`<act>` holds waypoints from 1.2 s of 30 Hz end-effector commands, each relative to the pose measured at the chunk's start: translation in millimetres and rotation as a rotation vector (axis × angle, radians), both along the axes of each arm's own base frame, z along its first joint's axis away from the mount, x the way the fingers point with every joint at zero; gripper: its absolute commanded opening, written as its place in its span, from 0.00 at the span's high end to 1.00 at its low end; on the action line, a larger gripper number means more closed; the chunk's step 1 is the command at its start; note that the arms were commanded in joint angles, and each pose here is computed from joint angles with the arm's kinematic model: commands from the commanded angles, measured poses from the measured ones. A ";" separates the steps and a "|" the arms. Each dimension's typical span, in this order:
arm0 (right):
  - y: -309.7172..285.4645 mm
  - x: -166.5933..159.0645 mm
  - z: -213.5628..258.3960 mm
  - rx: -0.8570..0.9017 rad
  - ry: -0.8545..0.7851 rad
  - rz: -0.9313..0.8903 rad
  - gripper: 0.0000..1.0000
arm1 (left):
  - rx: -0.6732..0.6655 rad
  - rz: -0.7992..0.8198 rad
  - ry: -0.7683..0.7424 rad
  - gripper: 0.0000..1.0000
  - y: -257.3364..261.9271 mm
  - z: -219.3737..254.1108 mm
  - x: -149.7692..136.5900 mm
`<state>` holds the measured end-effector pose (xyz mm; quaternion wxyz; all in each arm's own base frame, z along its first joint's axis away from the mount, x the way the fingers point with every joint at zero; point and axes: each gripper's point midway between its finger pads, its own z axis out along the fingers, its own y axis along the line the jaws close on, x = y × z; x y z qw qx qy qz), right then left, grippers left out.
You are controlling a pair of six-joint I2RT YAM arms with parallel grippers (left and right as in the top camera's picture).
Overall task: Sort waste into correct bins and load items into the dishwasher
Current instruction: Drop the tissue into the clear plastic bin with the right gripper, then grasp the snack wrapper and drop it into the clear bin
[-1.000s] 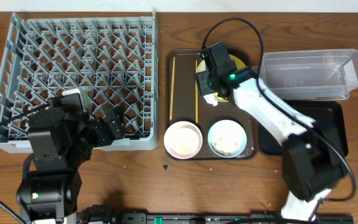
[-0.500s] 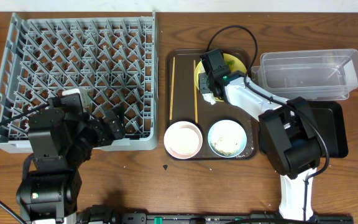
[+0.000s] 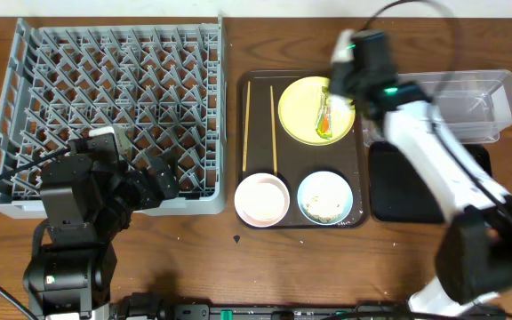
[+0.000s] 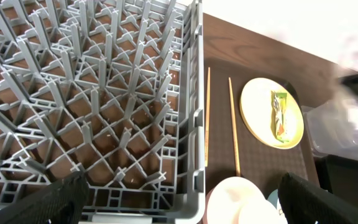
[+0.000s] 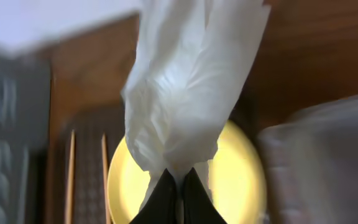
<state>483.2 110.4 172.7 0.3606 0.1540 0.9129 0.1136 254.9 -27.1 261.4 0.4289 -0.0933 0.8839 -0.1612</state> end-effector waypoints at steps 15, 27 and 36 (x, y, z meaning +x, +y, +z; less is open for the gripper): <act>-147.4 11.5 -32.2 0.134 0.079 -0.419 0.30 | -0.005 -0.015 -0.018 0.02 -3.2 7.2 0.0; 23.3 -13.6 -9.8 -0.032 0.026 0.357 0.39 | -0.005 -0.015 -0.017 0.02 -3.2 7.0 0.0; 23.9 -0.4 -107.7 -0.339 0.145 0.167 0.41 | -0.005 -0.015 -0.017 0.02 -3.2 6.8 0.0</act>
